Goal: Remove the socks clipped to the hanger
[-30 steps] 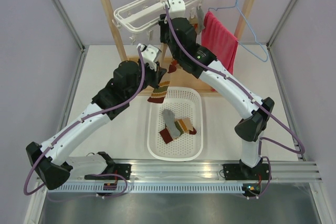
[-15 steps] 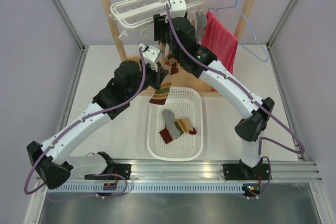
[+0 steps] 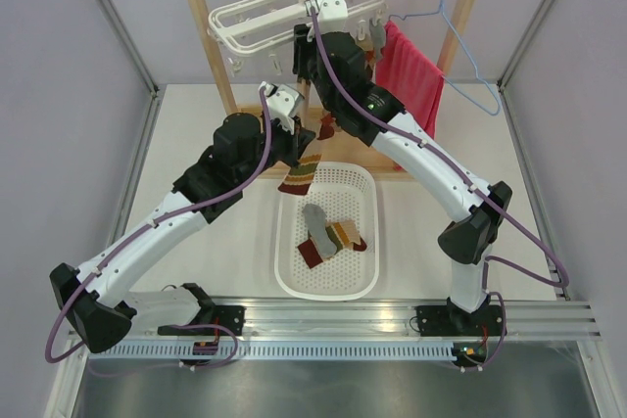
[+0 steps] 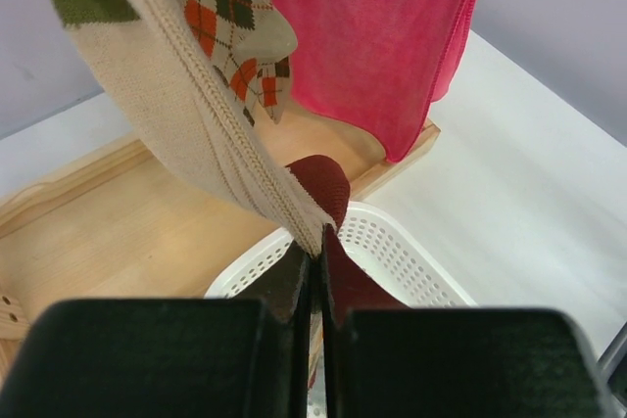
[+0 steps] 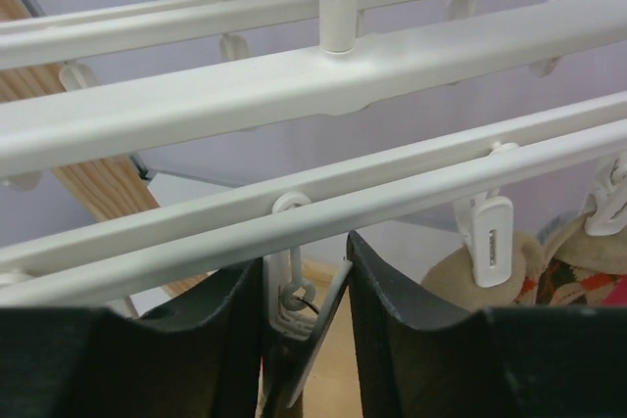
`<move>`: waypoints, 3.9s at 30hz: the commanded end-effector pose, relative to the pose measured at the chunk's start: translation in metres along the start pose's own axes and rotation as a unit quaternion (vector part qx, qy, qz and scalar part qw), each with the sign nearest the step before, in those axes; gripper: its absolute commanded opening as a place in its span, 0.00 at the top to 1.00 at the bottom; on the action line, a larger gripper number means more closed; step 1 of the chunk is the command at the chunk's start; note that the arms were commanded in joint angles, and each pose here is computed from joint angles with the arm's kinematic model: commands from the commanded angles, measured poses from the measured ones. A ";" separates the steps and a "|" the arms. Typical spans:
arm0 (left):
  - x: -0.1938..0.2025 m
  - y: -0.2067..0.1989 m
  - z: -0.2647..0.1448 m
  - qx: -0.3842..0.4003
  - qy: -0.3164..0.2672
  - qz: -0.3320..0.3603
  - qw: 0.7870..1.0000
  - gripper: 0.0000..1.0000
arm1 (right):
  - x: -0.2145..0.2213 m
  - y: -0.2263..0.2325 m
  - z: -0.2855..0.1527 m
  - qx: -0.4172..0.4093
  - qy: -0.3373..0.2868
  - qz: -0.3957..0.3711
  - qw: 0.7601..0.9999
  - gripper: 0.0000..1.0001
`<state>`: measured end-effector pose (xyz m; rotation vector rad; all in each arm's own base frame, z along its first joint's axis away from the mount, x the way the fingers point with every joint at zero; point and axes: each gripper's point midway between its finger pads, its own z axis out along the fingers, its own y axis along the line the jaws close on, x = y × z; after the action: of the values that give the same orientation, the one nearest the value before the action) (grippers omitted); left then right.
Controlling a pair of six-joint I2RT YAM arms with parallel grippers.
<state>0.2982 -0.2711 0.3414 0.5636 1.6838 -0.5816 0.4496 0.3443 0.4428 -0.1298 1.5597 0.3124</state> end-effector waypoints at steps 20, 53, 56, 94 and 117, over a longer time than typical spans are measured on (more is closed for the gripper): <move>0.000 -0.009 -0.001 0.022 0.003 -0.018 1.000 0.98 | -0.040 -0.003 -0.011 0.002 -0.046 0.019 0.999 0.93; 0.035 -0.076 -0.032 0.091 0.057 0.043 0.993 0.98 | 0.139 -0.161 -0.155 0.111 0.095 0.033 0.989 0.21; 0.059 -0.092 -0.031 0.088 0.077 0.016 0.993 0.98 | 0.144 -0.178 -0.163 0.121 0.099 0.041 0.987 0.20; 0.113 -0.015 -0.056 -0.109 0.039 -0.076 0.990 0.00 | 0.187 -0.212 -0.193 0.138 0.134 0.058 0.980 0.20; 0.049 0.035 0.008 0.008 -0.091 -0.206 0.974 0.00 | 0.202 -0.211 -0.203 0.085 0.140 0.091 0.982 0.19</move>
<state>0.3071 -0.2348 0.2365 0.1795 1.7973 -0.7867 0.3102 0.1044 0.2026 0.1137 1.9238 0.2450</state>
